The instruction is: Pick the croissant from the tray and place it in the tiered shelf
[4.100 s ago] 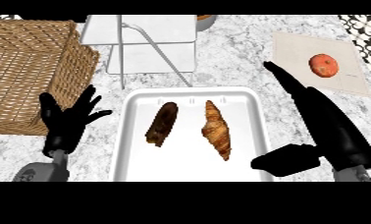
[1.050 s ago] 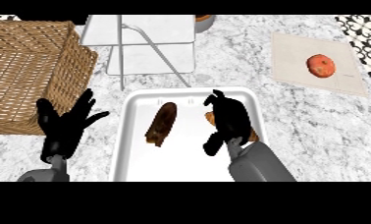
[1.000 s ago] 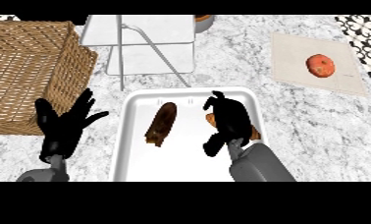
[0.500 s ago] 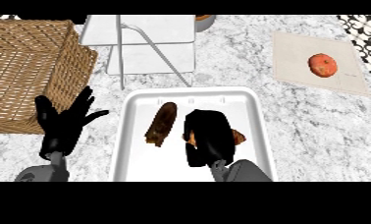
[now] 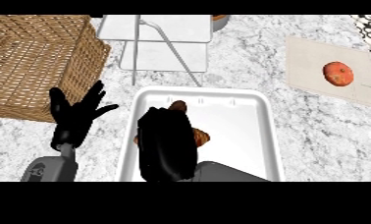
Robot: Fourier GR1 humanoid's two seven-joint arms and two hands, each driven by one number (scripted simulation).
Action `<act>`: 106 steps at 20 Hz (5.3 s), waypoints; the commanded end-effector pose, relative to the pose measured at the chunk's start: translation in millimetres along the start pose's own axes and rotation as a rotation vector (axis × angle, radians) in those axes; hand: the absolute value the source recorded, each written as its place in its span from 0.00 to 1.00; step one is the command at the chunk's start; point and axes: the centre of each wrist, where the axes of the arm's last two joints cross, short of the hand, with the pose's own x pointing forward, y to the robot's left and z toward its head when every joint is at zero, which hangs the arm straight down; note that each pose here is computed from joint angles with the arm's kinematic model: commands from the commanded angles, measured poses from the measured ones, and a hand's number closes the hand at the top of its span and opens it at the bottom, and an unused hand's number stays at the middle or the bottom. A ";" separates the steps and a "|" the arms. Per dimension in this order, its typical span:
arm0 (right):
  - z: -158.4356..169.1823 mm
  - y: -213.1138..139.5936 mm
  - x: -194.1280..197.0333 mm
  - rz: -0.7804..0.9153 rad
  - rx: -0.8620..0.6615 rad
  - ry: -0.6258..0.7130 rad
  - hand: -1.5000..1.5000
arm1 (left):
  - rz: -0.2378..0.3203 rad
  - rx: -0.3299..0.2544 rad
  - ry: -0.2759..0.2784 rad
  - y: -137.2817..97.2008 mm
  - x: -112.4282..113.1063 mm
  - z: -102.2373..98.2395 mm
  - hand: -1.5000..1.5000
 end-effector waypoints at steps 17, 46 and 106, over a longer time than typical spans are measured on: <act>-20.0 -159.6 150.3 -0.120 -0.423 0.073 1.00 | 0.020 0.066 0.062 20.5 -19.1 7.8 0.50; -148.8 -221.5 134.4 -0.031 -0.413 0.119 1.00 | -0.002 0.075 0.045 10.0 -8.6 5.5 0.50; -113.7 -363.3 -27.0 -0.822 -0.912 0.199 0.00 | 0.040 0.130 0.073 46.8 -18.3 19.0 0.50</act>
